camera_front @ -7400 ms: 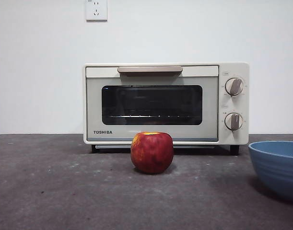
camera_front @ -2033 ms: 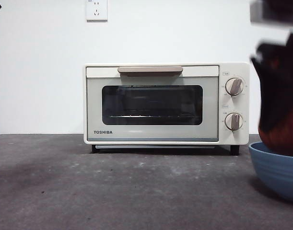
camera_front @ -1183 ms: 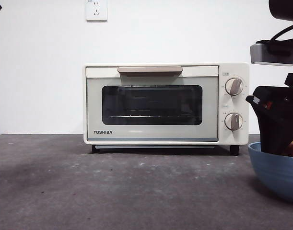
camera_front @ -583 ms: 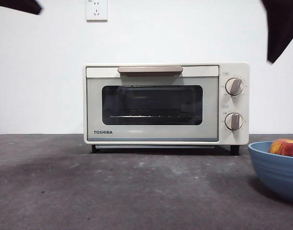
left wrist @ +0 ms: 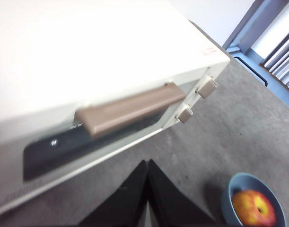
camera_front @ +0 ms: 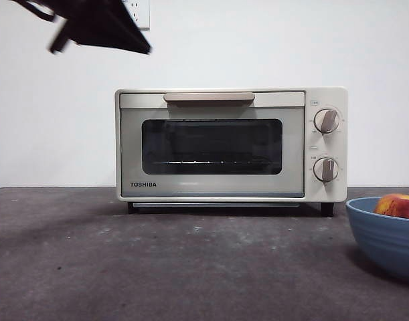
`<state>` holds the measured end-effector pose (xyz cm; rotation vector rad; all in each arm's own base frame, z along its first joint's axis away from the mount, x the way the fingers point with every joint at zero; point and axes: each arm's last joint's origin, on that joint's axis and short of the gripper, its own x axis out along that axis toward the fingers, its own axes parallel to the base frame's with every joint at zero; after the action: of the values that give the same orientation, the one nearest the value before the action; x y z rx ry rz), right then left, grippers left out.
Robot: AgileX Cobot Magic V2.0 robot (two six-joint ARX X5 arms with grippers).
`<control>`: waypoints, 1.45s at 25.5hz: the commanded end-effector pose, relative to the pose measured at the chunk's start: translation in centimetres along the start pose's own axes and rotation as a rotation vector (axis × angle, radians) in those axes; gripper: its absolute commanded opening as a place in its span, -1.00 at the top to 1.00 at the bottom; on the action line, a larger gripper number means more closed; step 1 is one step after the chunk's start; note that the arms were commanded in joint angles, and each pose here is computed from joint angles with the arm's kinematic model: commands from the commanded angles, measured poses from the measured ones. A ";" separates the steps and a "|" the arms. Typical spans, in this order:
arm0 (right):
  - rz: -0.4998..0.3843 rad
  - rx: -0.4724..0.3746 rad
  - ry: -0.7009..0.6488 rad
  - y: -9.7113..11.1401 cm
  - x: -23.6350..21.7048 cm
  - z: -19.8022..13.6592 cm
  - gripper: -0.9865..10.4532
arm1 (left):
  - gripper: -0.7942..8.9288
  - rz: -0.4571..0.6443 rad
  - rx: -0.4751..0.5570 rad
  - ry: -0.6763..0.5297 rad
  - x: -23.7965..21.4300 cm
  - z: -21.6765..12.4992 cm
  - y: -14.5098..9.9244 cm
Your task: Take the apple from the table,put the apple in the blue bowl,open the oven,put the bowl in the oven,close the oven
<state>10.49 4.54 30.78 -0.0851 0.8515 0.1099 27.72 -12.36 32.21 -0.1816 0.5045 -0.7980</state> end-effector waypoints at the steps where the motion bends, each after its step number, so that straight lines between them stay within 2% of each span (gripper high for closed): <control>1: -0.005 -0.003 0.001 -0.1 -0.2 0.0 0.09 | 0.82 -0.012 0.029 -0.012 2.1 1.7 0.4; 9: -0.032 -0.013 0.035 -0.2 -0.2 -0.4 0.10 | 0.82 -0.015 0.047 0.014 6.4 2.9 1.1; 16: -0.037 -0.014 0.044 -0.3 -0.2 -0.5 0.11 | 0.82 0.029 0.073 0.044 8.9 1.9 1.4; 25: -0.038 -0.016 0.046 -0.3 -0.2 -0.5 0.11 | 0.82 0.042 0.058 0.122 11.1 0.1 1.9; 37: -0.053 -0.027 0.086 -0.4 -0.2 -0.9 0.11 | 0.82 0.014 0.028 0.412 11.6 -3.3 -0.5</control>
<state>9.73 4.01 30.28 -0.1282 0.9315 0.0710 32.29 -20.78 28.90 -0.0322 0.7259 -0.8839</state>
